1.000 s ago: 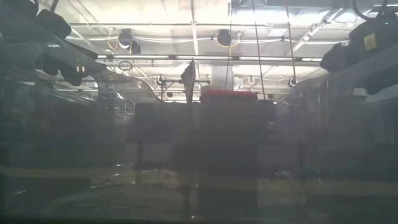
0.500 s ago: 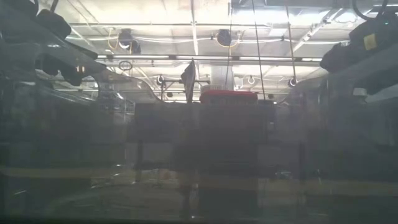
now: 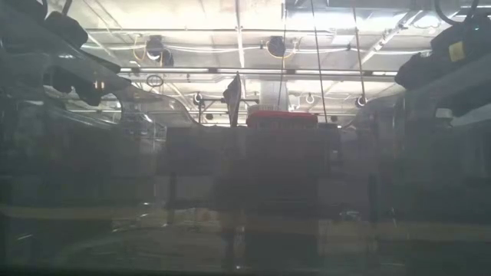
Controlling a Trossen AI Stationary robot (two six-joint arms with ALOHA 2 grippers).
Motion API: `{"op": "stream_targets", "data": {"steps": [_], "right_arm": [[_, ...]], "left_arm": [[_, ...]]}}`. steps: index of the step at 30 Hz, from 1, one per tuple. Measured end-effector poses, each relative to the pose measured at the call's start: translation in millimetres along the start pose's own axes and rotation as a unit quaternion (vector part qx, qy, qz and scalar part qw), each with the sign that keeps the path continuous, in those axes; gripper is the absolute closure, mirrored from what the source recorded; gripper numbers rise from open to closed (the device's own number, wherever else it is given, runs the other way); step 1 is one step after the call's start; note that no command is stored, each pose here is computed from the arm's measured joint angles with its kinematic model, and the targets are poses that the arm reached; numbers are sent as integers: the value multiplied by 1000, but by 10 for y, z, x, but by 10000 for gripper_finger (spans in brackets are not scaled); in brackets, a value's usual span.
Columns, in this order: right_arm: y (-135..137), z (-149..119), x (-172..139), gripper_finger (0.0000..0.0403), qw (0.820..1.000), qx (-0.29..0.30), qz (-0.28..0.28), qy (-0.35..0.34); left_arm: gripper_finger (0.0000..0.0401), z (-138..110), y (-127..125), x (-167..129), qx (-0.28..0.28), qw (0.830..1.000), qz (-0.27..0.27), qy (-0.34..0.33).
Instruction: Sort spices by type
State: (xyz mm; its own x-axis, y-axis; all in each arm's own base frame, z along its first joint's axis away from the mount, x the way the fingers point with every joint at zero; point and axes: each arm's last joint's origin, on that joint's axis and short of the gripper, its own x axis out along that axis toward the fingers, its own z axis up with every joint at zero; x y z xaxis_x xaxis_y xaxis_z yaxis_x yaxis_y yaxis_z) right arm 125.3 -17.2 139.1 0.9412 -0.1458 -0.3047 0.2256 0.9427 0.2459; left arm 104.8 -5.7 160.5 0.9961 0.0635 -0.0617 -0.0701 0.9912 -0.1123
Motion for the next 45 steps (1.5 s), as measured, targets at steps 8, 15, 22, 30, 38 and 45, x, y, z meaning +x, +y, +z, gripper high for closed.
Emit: {"op": "stream_targets", "data": {"steps": [8,15,22,30,38,45], "right_arm": [[1,2,0,403,1000,0,0,0],[1,1,0,403,1000,0,0,0],[5,17,0,403,1000,17,3,-9],[66,219,-19,403,993,78,39,-82],[259,848,-138,403,982,-11,94,-165],[356,1339,-185,379,993,-31,13,-113]], "left_arm": [[180,0,0,0,0,1000,0,0],[180,-1,0,0,0,1000,0,0],[180,1,0,0,0,1000,0,-1],[180,189,-22,-19,-57,994,-18,-96],[180,294,-35,-45,-128,980,-45,-144],[180,594,-75,-69,-57,992,-41,-102]]}}
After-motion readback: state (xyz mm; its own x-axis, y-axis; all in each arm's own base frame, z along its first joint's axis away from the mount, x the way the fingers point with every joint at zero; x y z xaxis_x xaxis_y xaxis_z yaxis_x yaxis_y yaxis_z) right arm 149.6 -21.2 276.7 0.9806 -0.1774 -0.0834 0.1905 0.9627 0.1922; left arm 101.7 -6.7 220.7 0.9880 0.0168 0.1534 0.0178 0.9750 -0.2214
